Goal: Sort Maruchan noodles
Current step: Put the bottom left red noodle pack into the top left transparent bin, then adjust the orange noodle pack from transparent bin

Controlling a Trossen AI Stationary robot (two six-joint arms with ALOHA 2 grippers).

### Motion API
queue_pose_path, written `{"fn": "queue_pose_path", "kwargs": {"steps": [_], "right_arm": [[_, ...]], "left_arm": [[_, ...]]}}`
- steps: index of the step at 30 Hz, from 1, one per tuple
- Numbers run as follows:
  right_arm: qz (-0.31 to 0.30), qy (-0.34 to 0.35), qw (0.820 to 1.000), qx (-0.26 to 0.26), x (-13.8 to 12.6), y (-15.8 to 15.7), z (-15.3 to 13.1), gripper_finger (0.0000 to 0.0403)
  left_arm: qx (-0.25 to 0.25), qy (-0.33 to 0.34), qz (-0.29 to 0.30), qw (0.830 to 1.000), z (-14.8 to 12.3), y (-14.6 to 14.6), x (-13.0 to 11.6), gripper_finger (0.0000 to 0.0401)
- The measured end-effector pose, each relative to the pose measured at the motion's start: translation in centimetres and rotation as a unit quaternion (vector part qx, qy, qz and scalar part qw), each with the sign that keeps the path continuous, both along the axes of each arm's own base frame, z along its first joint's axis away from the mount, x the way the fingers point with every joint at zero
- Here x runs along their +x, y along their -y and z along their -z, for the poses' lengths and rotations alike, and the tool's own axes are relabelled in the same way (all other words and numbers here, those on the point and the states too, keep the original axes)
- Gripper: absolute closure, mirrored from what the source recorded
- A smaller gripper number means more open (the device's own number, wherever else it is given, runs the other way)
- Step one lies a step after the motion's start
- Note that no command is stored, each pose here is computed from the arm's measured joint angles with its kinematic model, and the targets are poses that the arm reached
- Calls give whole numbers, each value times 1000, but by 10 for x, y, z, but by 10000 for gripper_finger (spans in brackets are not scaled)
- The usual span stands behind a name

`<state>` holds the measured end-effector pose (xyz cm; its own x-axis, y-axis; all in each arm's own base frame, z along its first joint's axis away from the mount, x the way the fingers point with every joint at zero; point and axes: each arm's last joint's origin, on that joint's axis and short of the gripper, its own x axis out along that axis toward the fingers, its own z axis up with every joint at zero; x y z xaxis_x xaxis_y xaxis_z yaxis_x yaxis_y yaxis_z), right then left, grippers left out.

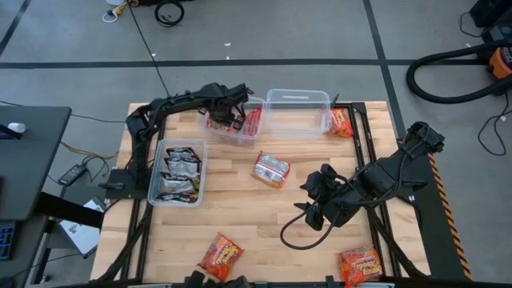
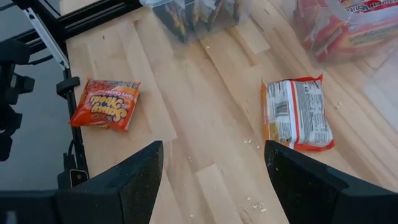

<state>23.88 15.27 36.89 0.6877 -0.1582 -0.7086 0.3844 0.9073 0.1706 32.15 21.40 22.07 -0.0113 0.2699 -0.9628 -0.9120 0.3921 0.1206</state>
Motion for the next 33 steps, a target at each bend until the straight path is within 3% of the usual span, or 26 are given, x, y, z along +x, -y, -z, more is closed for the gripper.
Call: {"fn": "queue_pose_path", "kwargs": {"steps": [8,12,18,23,29,33], "right_arm": [[-2,-6,1000,13,0,0,0,119],[1,-6,1000,18,0,0,0,119],[7,-4,1000,14,2,2,0,119],[10,-1,1000,12,2,3,0,119],[15,1,1000,17,2,2,0,119],[17,1,1000,19,2,2,0,119]], "left_arm": [[-19,-17,-3,1000,-12,-7,-9,218],[-6,-66,-12,998,-14,-15,-22,194],[30,-69,-42,996,-15,-30,-29,173],[7,-68,-35,997,-1,-31,-22,183],[-16,-116,-19,993,21,-33,-21,217],[-9,-148,27,989,22,-34,-22,247]]}}
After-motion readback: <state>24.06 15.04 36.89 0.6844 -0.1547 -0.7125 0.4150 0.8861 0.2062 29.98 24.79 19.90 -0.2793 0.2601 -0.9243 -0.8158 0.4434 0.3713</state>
